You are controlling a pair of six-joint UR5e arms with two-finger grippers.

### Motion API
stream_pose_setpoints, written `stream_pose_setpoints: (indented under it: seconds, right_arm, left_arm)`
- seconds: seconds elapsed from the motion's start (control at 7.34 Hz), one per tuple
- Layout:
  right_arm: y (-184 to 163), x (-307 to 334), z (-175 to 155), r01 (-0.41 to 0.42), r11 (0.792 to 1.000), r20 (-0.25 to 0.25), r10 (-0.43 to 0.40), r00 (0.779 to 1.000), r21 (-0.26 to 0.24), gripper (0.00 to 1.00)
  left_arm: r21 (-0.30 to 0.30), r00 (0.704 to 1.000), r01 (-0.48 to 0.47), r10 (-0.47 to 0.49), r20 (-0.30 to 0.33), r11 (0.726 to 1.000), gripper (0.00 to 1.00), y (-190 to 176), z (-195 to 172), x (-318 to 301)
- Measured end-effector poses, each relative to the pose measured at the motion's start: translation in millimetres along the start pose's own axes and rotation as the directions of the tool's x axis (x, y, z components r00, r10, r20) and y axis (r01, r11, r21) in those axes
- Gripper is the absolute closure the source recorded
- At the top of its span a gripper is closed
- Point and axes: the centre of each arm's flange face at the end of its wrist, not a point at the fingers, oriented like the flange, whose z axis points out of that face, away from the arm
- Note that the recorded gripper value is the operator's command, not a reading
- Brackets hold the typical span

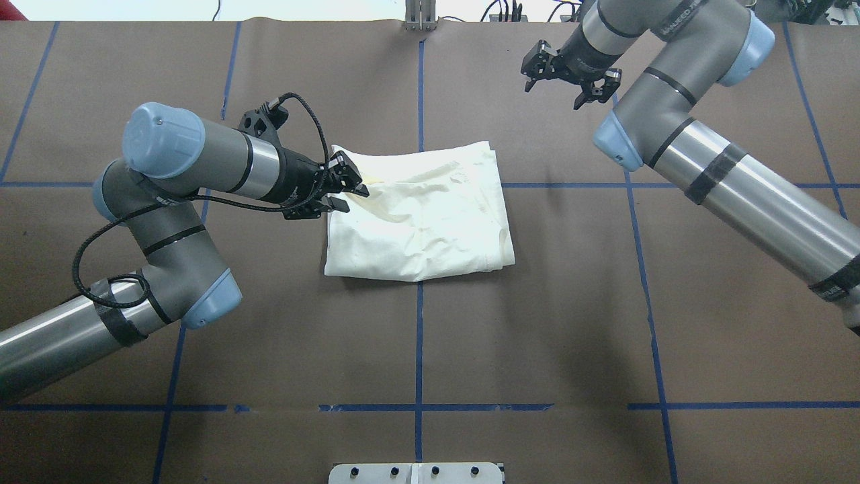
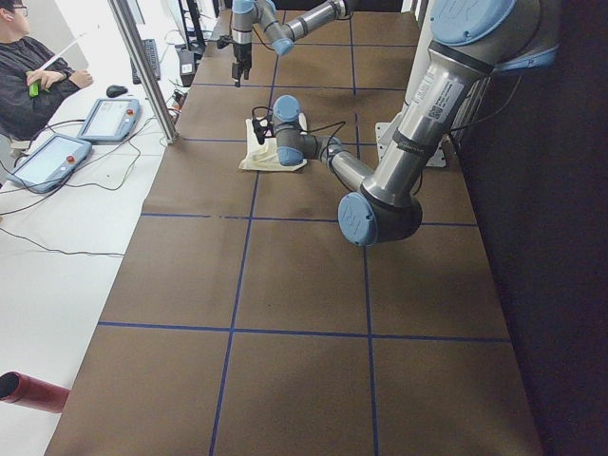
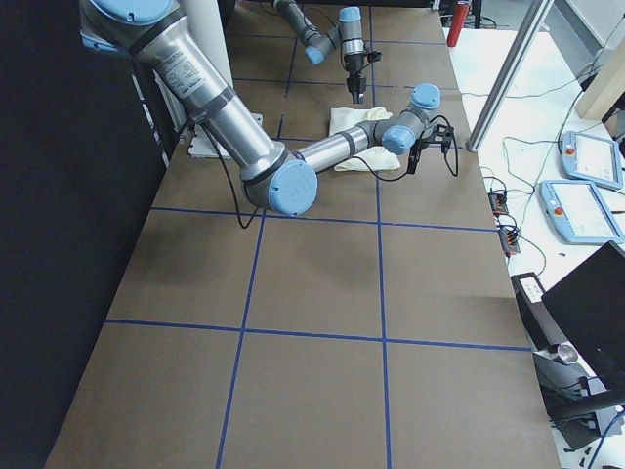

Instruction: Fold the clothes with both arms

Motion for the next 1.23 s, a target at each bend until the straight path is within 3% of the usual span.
stream_pose_setpoints:
  seconds: [0.68, 1.23]
  right_arm:
    - [-11.3, 30.7, -17.3, 0.022, 1.0, -0.004, -0.022, 1.0, -0.001, 0.0]
    - [-11.1, 30.9, -16.5, 0.023, 1.0, -0.006, -0.023, 1.0, 0.001, 0.0]
  left_arm:
    - [-0.011, 0.996, 0.037, -0.036, 0.088, 0.999, 1.0, 4.7, 39.9, -38.4]
    - [-0.018, 0.992, 0.037, -0.035, 0.118, 0.999, 1.0, 26.2, 58.1, -54.3]
